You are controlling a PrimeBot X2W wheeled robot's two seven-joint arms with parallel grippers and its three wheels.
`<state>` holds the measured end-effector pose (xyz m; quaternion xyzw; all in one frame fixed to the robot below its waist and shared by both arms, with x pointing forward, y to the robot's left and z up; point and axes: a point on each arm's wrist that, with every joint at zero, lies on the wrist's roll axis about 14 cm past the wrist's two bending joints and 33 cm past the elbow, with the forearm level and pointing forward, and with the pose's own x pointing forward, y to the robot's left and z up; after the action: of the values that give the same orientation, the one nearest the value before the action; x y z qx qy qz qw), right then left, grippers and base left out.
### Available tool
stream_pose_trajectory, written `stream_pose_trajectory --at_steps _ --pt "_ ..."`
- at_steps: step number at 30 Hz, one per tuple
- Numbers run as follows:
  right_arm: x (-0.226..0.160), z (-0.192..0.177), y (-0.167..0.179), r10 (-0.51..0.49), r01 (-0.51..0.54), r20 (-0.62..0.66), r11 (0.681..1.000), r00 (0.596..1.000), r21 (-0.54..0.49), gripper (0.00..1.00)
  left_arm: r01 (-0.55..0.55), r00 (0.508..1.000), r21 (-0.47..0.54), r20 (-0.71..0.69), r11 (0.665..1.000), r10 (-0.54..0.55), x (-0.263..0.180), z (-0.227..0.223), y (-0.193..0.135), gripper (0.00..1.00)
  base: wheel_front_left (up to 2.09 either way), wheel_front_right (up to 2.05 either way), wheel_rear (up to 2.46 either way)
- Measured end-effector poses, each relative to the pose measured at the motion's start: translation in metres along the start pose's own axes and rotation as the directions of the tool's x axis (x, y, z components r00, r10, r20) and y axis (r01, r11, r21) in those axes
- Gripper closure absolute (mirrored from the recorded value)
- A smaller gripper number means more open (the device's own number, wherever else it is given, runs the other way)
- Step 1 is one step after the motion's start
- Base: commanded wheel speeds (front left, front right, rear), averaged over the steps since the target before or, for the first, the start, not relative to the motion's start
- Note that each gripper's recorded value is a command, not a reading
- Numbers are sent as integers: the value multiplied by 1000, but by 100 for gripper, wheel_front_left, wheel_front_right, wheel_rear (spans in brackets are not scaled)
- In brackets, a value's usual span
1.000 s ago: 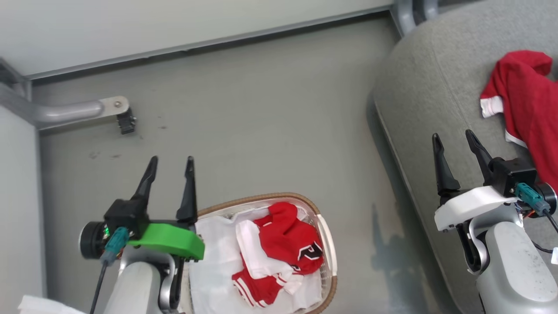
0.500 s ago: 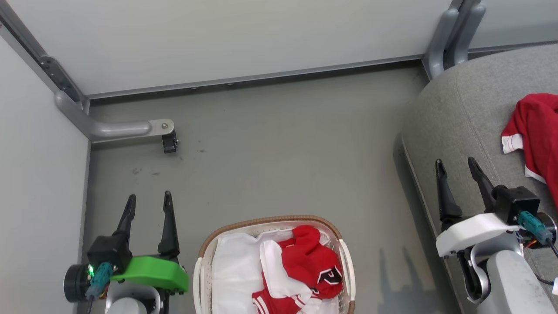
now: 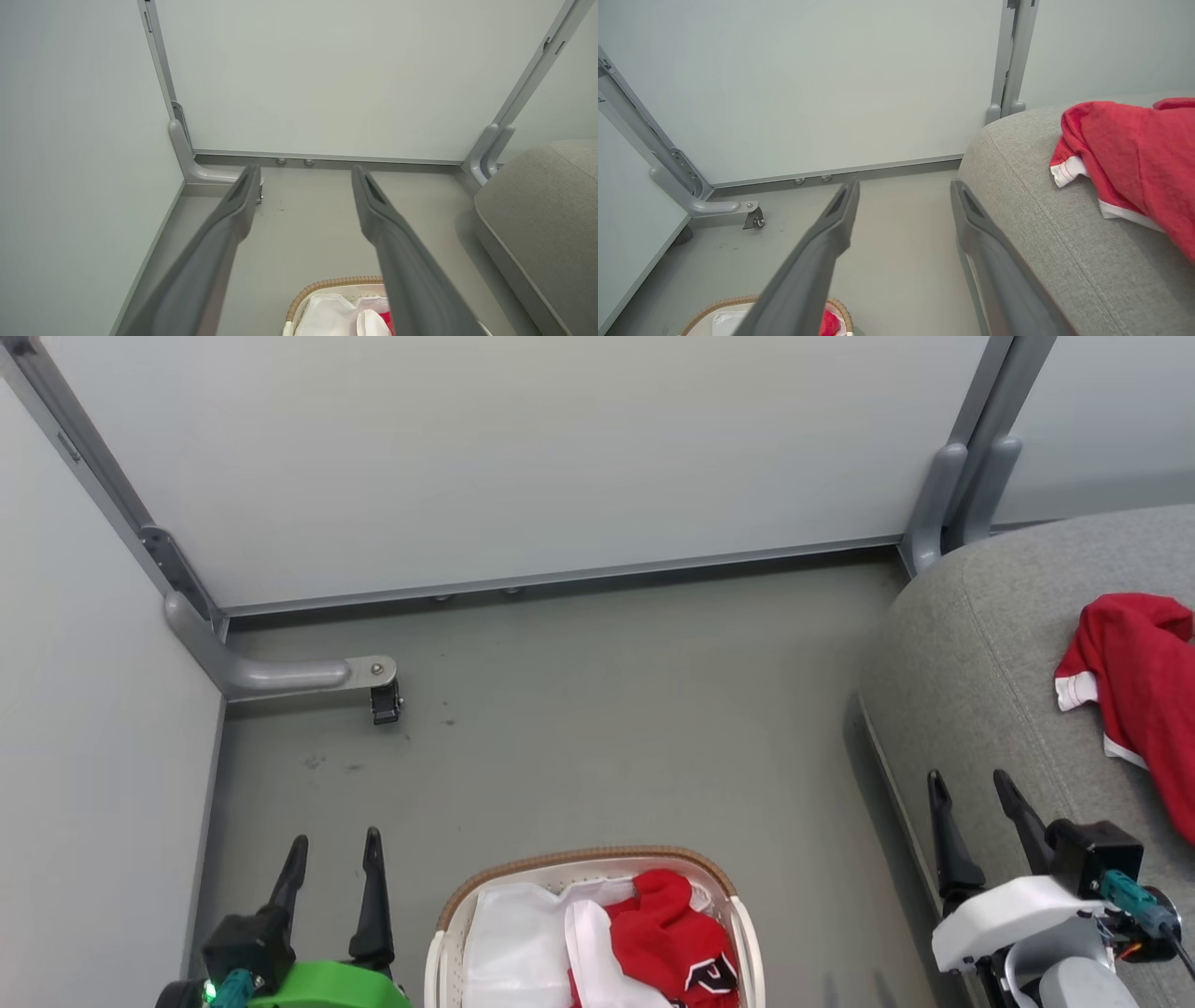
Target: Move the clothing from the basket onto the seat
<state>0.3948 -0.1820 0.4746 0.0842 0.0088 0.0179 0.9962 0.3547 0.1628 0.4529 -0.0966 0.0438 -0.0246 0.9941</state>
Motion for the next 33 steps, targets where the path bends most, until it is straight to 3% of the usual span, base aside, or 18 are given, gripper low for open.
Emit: stream_pose_trajectory --at_steps 11,19,33 --pt "-10 -2 -1 -4 4 -5 1000 1000 7 0 62 997 -8 -35 998 -62 -7 -12 -18 0 0 0 0" --pt "13 2 5 15 -15 12 1000 1000 14 0 141 983 -60 -111 988 -147 13 -36 -44 0 0 0 0" --pt "71 -31 -3 15 -15 -41 1000 999 10 0 326 877 -127 -330 937 -349 62 -117 -101 0 0 0 0"
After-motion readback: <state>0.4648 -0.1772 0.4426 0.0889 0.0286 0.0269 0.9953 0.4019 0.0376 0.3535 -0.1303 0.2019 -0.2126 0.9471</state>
